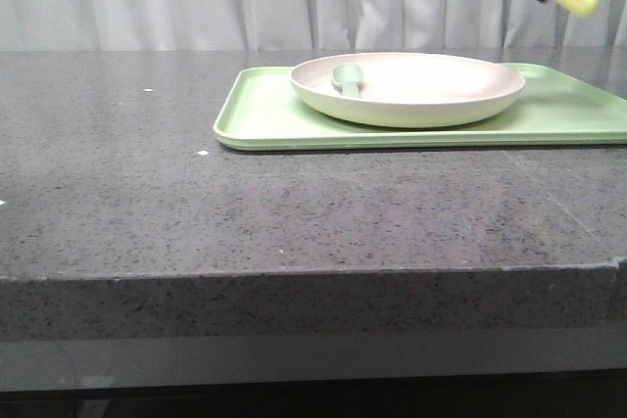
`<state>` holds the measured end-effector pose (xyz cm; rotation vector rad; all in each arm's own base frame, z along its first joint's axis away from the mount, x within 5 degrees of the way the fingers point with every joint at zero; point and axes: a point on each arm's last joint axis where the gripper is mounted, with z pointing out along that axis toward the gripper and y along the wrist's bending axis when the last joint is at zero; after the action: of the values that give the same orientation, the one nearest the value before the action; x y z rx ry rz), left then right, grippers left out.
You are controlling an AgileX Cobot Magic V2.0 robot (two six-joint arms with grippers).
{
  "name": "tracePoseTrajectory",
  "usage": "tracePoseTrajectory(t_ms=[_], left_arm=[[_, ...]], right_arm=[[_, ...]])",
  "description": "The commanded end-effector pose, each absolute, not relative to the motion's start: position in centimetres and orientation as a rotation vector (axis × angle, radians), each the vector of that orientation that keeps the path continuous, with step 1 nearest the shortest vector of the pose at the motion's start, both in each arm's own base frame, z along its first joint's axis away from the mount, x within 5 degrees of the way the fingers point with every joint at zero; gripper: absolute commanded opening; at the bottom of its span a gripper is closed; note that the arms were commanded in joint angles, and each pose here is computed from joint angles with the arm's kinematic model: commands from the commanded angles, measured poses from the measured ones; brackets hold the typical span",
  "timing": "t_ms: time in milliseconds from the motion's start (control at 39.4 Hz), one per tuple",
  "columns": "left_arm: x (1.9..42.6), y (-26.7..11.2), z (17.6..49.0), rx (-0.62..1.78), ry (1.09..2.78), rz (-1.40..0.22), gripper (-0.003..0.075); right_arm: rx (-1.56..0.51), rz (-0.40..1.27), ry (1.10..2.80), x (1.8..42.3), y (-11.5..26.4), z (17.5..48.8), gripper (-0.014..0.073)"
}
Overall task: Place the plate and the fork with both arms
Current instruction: 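Lift the yellow fork with the right gripper and carry it beside the plate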
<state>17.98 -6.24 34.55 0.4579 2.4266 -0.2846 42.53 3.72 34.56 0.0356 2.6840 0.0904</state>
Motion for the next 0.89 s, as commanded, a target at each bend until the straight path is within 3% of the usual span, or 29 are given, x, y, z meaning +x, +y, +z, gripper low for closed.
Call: tracePoseTrajectory(t_ms=[0, 152, 406, 863], left_arm=[[18.1, -6.2, 36.1, 0.429, 2.322, -0.294, 0.0378], [18.2, -6.2, 36.1, 0.426, 2.312, -0.294, 0.0378], [18.2, -6.2, 36.2, 0.422, 2.302, -0.293, 0.0378], [18.2, -6.3, 36.2, 0.421, 2.299, -0.293, 0.0377]], right_arm=[[0.037, 0.115, 2.724, 40.6, 2.1, 35.6, 0.0074], [0.082, 0.250, 2.721, 41.1, 0.7, 33.0, 0.0062], [0.083, 0.467, 2.675, 41.5, -0.5, 30.4, -0.0071], [0.098, 0.478, 2.656, 42.1, -0.6, 29.5, -0.0066]])
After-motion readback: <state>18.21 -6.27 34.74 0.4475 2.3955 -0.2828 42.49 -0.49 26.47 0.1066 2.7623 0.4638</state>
